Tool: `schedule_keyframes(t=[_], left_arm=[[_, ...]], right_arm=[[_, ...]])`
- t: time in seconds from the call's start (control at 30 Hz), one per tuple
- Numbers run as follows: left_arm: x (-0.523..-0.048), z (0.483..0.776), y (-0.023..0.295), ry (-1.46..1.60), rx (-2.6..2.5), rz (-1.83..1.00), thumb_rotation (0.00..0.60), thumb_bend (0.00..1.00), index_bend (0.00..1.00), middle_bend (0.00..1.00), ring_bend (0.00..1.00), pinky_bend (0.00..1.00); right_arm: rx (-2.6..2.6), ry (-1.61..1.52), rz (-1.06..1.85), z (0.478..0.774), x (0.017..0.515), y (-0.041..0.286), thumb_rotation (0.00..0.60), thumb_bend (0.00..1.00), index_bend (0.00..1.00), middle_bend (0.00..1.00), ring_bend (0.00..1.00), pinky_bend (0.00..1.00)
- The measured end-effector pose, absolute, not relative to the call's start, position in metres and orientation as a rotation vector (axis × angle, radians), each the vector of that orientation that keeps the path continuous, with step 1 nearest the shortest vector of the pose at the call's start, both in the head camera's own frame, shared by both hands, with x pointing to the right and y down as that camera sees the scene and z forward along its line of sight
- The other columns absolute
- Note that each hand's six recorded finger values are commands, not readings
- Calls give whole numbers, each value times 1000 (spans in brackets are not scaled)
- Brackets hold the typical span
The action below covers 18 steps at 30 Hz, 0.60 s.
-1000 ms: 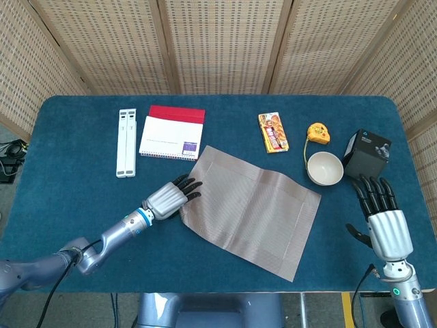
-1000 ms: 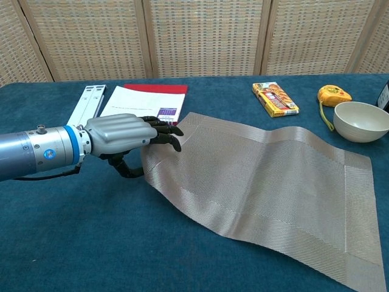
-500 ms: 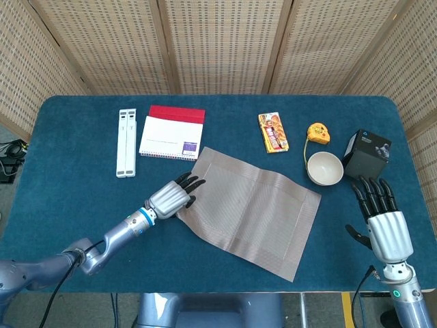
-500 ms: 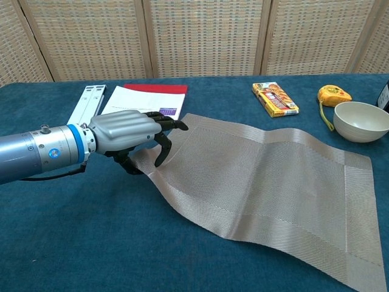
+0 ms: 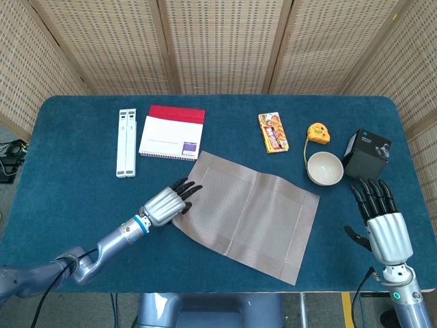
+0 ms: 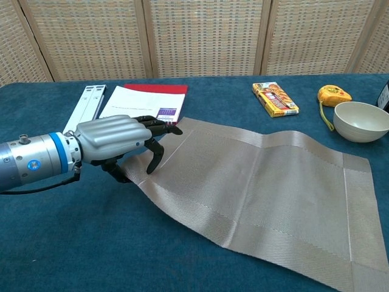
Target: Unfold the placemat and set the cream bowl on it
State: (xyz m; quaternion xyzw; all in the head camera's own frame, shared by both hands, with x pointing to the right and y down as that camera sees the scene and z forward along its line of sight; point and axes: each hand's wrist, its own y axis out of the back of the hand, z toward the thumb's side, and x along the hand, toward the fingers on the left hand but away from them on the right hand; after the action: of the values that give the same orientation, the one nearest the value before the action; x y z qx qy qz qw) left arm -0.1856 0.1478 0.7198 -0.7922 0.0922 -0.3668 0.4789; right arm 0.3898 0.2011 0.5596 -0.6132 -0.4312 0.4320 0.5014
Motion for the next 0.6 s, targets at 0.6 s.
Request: schedule_keyframes(t=[0.6], left_arm=[[-229,701,172,206,-1850,-1090,600,495,783,0,0,0]], right_arm=[[-1487,-1032,1024,558,385,204,600,0,57,0,0,0]])
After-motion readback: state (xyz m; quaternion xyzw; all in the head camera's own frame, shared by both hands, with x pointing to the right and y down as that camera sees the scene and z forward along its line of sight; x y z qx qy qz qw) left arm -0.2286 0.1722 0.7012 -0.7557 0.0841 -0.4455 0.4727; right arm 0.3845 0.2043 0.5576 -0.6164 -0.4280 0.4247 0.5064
